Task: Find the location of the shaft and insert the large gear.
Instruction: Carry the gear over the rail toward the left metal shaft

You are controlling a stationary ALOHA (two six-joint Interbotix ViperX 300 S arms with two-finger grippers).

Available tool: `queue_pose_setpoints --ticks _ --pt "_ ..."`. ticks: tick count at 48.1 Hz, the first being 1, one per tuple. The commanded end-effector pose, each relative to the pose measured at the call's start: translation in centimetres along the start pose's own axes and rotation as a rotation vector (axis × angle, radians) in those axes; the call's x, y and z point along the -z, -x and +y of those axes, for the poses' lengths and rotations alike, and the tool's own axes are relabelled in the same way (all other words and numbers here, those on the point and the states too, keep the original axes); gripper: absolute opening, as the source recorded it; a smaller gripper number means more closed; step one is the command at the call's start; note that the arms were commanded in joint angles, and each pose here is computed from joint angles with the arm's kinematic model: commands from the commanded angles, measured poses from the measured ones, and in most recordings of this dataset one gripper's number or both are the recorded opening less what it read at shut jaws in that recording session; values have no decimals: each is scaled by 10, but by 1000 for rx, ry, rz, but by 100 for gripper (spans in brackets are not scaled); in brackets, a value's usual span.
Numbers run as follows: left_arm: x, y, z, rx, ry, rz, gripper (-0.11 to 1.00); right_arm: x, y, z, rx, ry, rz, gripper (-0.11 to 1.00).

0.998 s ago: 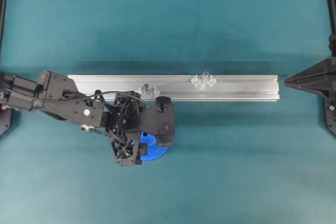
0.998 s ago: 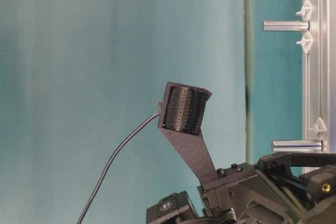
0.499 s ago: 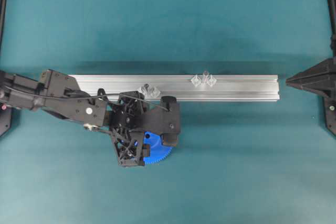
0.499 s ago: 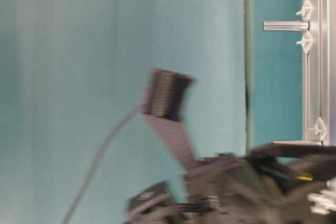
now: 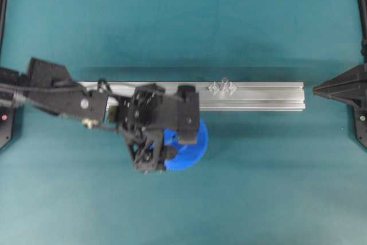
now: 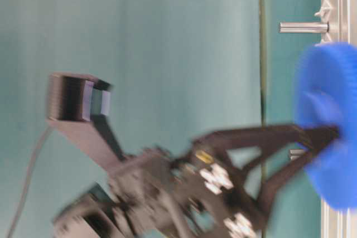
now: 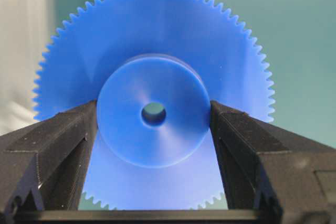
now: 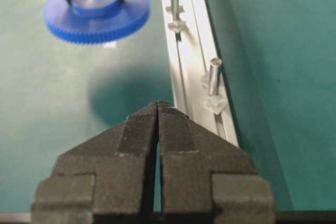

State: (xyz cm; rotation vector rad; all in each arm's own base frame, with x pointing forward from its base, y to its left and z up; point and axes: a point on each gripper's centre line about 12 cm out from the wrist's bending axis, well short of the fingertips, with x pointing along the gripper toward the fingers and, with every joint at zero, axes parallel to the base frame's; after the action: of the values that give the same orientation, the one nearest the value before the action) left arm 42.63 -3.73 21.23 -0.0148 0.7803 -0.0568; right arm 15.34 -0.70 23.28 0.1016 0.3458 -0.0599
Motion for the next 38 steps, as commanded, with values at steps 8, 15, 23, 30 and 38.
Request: queue_pose_setpoints --ticks 8,15,23,30,38 --pt "-47 26 24 -48 -88 -136 72 -5 0 0 2 -6 -17 1" --pt "-55 23 41 -81 -107 -152 72 -3 1 0 0 -5 -14 1" --pt "-64 16 55 -110 -143 -190 72 0 2 -1 2 -4 -19 1" --pt "-69 7 67 -132 -166 -209 72 0 2 -1 2 -4 -20 1" --pt "-71 -7 78 -147 -162 -195 72 0 2 -1 6 -7 -22 1"
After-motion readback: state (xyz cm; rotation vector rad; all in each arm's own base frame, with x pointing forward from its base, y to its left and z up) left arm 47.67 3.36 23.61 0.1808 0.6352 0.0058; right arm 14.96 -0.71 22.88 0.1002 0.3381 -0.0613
